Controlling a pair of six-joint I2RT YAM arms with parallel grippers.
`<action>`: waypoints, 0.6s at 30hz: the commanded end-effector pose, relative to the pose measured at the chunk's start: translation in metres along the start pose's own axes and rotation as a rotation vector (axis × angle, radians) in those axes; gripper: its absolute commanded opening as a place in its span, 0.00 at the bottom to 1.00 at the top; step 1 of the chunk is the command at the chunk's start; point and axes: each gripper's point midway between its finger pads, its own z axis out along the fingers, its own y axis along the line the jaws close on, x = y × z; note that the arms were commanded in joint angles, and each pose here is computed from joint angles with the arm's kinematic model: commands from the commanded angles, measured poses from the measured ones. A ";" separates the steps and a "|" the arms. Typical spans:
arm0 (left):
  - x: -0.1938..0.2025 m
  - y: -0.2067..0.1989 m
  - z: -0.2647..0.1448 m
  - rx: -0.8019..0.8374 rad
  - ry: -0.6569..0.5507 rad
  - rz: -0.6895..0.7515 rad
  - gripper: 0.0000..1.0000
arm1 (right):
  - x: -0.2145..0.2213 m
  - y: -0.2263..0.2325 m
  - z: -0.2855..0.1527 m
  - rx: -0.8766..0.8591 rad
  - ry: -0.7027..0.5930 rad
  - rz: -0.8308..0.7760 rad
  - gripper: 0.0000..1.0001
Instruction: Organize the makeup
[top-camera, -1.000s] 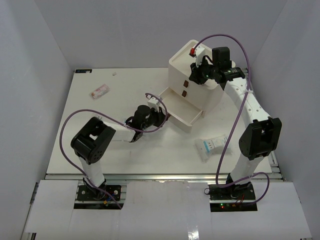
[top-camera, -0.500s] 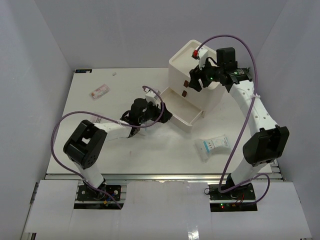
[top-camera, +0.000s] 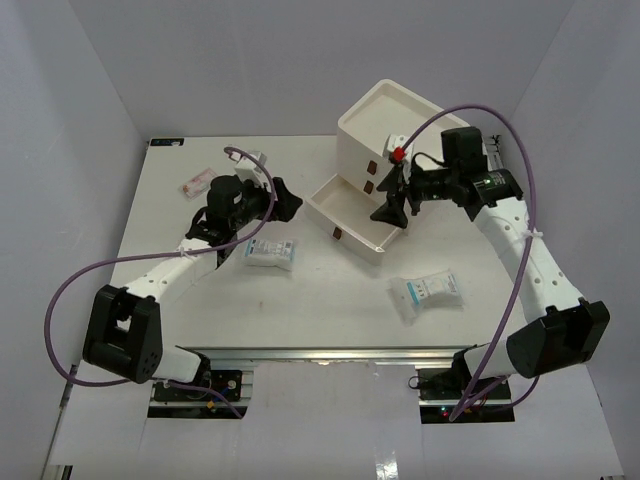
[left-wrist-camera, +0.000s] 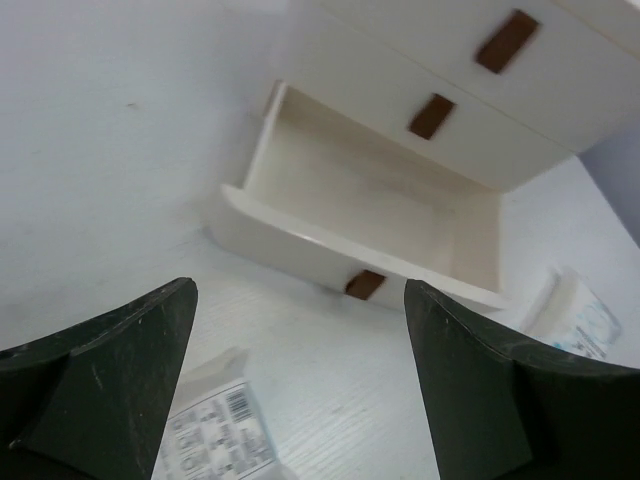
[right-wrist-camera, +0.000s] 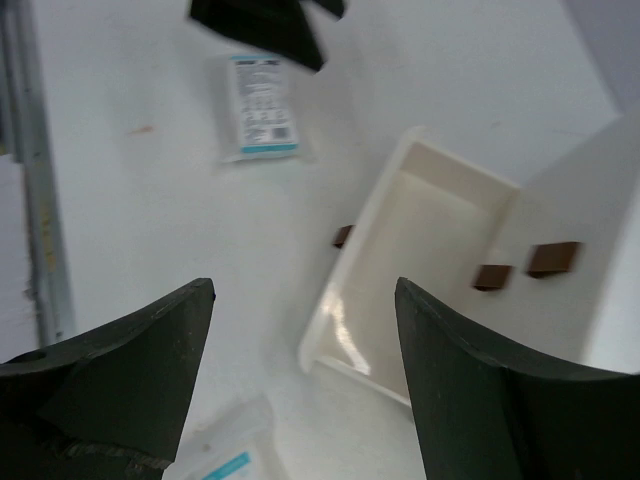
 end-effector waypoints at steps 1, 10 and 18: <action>-0.011 0.062 -0.021 -0.138 0.043 -0.083 0.96 | 0.026 0.076 0.030 -0.279 -0.038 0.020 0.79; -0.037 0.209 -0.015 -0.437 -0.008 -0.026 0.98 | 0.068 0.114 0.043 -0.393 -0.023 0.057 0.80; -0.044 0.309 0.026 -0.572 0.093 0.327 0.98 | 0.070 0.115 0.038 -0.370 -0.014 0.000 0.80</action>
